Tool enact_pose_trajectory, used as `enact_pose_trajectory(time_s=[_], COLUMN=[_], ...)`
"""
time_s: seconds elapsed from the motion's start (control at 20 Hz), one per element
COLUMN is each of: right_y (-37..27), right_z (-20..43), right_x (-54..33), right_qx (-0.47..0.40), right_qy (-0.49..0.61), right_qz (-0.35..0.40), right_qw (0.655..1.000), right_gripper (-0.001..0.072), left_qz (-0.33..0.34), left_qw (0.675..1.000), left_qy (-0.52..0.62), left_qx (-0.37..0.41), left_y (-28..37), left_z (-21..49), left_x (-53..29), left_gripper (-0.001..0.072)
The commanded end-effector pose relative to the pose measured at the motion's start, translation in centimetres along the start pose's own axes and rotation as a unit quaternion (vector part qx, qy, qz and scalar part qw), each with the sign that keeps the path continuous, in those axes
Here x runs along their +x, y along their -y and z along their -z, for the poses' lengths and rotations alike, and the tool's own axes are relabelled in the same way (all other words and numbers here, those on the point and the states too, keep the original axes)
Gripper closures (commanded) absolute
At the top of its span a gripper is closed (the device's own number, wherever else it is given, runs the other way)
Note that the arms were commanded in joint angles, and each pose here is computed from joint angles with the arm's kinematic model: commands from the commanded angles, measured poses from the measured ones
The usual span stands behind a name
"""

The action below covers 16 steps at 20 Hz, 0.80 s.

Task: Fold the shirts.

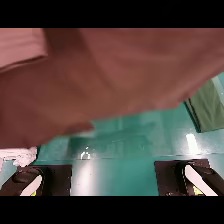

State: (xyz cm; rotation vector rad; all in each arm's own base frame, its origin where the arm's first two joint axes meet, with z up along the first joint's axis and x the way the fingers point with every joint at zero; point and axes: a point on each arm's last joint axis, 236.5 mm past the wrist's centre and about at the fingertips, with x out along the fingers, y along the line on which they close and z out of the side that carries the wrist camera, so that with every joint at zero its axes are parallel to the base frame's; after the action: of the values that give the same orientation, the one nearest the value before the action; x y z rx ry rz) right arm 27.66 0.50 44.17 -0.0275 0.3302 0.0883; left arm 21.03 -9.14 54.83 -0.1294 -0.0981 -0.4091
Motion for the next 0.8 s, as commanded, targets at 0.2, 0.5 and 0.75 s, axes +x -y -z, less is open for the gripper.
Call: enact_pose_trajectory(time_s=[0.2,0.5,0.75], right_y=[1.5,1.9,3.4], right_z=[13.0,30.1,30.2], right_x=[14.7,27.6,33.8], right_qx=[0.060,0.126,0.128], right_qy=[-0.251,-0.427,-0.411], right_qz=[-0.050,-0.070,-0.067], right_qw=[0.965,0.893,0.900], right_gripper=[0.0696,0.0696,0.0696], left_qz=[-0.070,-0.098,-0.090], left_qw=[0.925,0.861,0.873], left_qy=[-0.367,-0.489,-0.473], left_qx=[-0.068,-0.100,-0.078], left_y=[-8.8,-14.1,-15.7], left_z=[27.9,48.7,49.7], left_x=[12.8,19.5,23.9], left_gripper=[0.0681,0.0681,0.0682])
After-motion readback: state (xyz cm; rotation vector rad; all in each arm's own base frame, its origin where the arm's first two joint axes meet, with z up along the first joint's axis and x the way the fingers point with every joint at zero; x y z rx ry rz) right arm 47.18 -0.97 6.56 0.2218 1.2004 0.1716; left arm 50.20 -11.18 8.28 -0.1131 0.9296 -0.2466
